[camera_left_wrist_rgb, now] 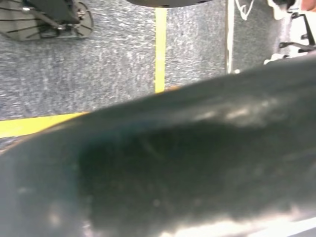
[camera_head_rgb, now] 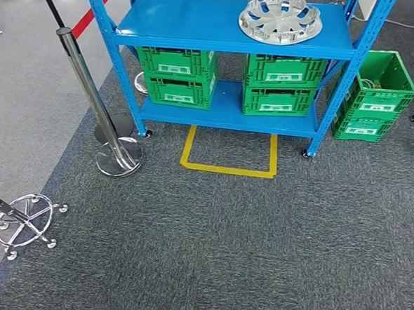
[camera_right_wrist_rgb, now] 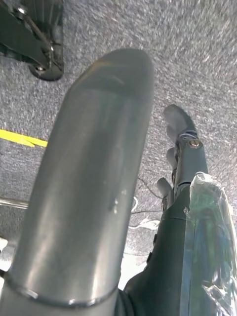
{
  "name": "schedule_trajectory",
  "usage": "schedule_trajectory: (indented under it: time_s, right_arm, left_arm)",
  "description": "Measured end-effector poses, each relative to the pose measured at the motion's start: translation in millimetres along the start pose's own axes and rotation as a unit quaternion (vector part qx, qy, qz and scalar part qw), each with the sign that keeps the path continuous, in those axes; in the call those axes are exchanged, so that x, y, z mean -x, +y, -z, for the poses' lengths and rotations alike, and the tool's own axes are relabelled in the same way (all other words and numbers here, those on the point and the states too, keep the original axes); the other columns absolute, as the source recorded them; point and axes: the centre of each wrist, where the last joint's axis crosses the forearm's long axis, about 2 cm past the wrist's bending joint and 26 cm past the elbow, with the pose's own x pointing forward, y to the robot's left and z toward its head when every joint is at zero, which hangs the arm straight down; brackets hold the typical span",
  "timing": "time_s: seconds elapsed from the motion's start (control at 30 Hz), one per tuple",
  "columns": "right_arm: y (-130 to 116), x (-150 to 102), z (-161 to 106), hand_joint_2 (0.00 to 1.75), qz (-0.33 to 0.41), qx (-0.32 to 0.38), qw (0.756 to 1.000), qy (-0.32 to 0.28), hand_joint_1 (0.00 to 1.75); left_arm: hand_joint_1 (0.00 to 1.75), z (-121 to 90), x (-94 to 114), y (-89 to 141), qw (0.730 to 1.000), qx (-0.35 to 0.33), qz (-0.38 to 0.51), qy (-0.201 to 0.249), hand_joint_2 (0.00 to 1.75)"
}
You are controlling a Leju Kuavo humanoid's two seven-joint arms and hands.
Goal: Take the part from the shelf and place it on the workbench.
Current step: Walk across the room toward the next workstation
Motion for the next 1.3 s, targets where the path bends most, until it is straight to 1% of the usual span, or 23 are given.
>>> schedule_trajectory:
  time_s: [0.23,0.57,0.73,1.3]
  right_arm:
    - [0.6,2.8,-0.1,0.00,0.000,-0.001,1.000,0.003,0.00]
    - [0.1,0.6,0.0,0.00,0.000,0.000,1.000,0.000,0.00]
    - [0.4,1.8,-0.1,0.00,0.000,0.000,1.000,0.001,0.00]
    - [1.0,1.8,-0.2,0.00,0.003,-0.001,1.000,0.002,0.00]
  left_arm:
    - [0.00,-0.5,0.7,-1.2,1.000,0.001,0.000,0.002,0.00]
    - [0.00,0.2,-2.3,0.6,1.000,-0.002,0.001,-0.001,0.00]
    - [0.00,0.4,1.0,1.0,1.000,-0.003,0.001,0.002,0.00]
    - [0.00,0.2,0.5,0.6,1.000,-0.006,0.002,0.003,0.00]
